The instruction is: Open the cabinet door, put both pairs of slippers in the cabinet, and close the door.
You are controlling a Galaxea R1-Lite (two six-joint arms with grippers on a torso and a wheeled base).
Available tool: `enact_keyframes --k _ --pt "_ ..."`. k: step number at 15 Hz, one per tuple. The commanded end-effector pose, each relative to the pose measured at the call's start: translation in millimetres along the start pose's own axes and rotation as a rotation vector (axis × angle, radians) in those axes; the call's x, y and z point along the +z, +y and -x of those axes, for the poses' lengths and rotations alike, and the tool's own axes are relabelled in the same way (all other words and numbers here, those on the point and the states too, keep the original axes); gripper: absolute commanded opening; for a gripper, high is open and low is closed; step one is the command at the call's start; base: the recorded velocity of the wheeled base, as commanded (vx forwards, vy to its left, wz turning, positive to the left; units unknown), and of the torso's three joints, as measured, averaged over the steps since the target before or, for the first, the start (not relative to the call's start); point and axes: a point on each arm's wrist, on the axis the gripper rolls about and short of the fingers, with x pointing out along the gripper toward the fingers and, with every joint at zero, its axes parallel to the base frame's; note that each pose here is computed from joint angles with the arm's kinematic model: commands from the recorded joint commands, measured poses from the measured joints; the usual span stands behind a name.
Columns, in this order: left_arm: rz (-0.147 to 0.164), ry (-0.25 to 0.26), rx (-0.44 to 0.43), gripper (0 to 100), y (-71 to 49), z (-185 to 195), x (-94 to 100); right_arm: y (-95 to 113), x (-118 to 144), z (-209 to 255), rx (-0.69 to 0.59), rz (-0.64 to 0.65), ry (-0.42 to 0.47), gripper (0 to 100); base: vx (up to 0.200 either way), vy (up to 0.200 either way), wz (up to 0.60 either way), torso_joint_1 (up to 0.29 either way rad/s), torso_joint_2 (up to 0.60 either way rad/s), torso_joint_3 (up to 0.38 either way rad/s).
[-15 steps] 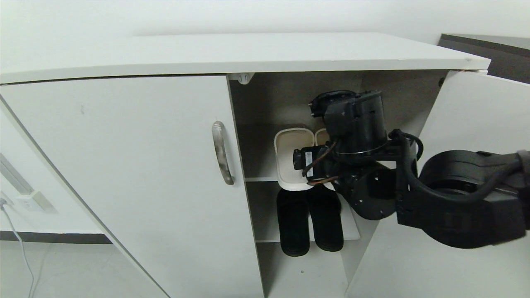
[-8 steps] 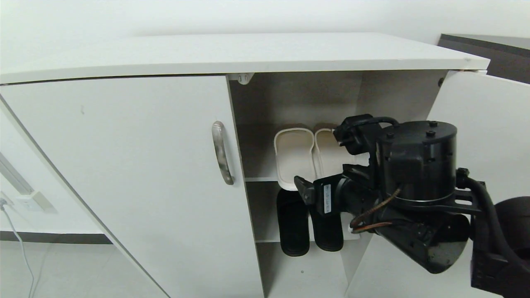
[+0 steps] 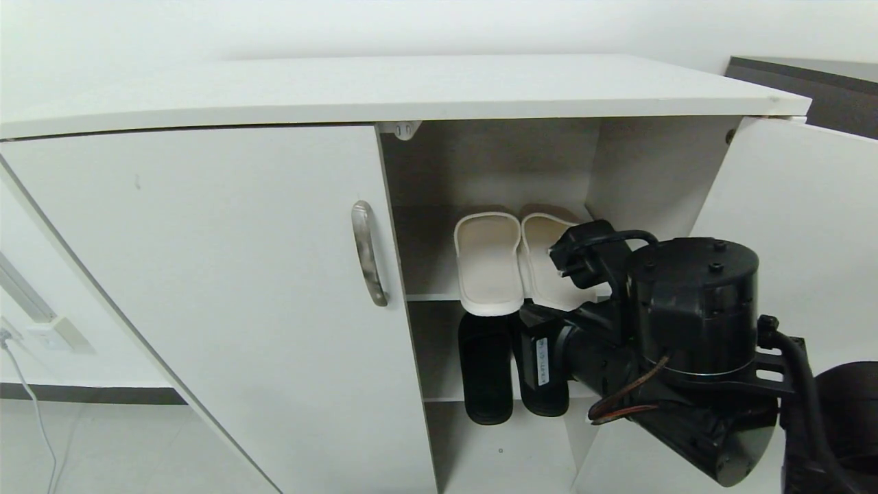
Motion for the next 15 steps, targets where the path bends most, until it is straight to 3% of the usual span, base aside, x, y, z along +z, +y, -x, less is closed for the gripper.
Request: enact_keyframes --k 1,5,15 --pt "0.001 0.000 0.001 0 0.0 0.0 0.0 3.0 -8.2 -8.0 -0.005 0.011 0.026 0 0.000 0.000 0.00 0.000 0.00 0.000" --pt "0.001 0.000 -0.001 0 0.0 0.0 0.0 4.6 -9.5 -12.6 -0.005 0.001 0.007 0 0.000 0.000 0.00 0.000 0.00 0.000" --pt "0.001 0.000 -0.002 0 -0.1 0.0 0.0 3.0 -12.8 -12.6 -0.011 0.006 0.017 0 -0.200 0.000 0.00 0.005 0.00 0.002"
